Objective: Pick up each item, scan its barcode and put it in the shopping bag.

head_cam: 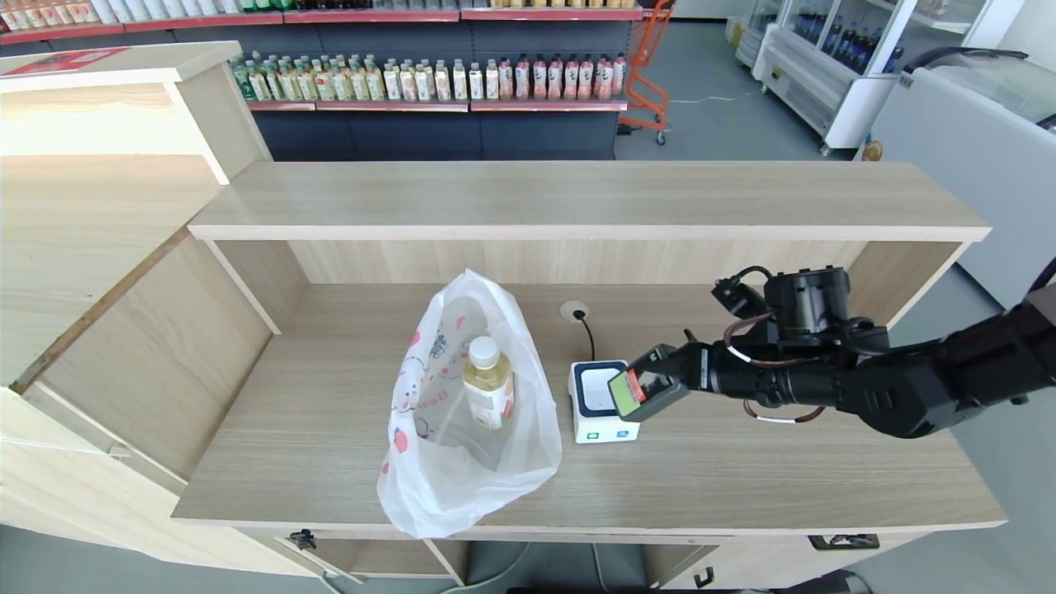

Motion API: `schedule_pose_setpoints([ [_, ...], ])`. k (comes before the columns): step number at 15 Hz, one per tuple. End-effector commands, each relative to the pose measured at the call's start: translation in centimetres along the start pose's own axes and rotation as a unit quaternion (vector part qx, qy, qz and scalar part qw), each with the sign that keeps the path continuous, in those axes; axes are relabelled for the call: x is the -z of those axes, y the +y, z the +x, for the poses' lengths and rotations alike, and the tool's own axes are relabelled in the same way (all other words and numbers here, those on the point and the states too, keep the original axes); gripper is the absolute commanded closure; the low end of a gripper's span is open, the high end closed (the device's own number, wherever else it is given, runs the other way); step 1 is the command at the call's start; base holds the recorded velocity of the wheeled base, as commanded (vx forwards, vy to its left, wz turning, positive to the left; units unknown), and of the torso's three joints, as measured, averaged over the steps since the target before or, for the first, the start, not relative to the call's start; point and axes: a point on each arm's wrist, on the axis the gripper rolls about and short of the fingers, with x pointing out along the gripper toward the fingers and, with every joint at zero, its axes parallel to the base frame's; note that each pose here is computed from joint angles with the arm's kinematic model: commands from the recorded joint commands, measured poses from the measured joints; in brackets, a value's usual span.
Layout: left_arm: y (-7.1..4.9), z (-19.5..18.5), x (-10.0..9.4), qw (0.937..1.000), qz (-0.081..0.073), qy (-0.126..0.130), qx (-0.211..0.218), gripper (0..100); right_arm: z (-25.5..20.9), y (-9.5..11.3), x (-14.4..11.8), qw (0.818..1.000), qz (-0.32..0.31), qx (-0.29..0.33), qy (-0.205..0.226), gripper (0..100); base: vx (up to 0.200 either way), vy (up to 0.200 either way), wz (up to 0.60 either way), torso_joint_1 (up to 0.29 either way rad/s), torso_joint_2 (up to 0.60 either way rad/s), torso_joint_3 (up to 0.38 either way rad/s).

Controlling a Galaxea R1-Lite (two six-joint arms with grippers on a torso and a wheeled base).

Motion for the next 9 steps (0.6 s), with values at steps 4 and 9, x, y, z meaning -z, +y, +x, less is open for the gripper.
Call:
schedule_pose_setpoints([
  [4, 0.0, 0.0, 0.0, 1.0000, 0.001, 0.000, 0.000, 0, 3.5, -0.6, 0.7, 1.000, -0.002, -0.003, 0.011, 100, 0.000, 0.000, 0.00, 0.000, 0.00, 0.000],
  [9, 0.0, 0.0, 0.0, 1.0000, 0.001, 0.000, 0.000, 0, 5.6, -1.1, 1.1, 1.000, -0.007, -0.010, 0.005, 100, 0.000, 0.000, 0.00, 0.000, 0.00, 0.000],
])
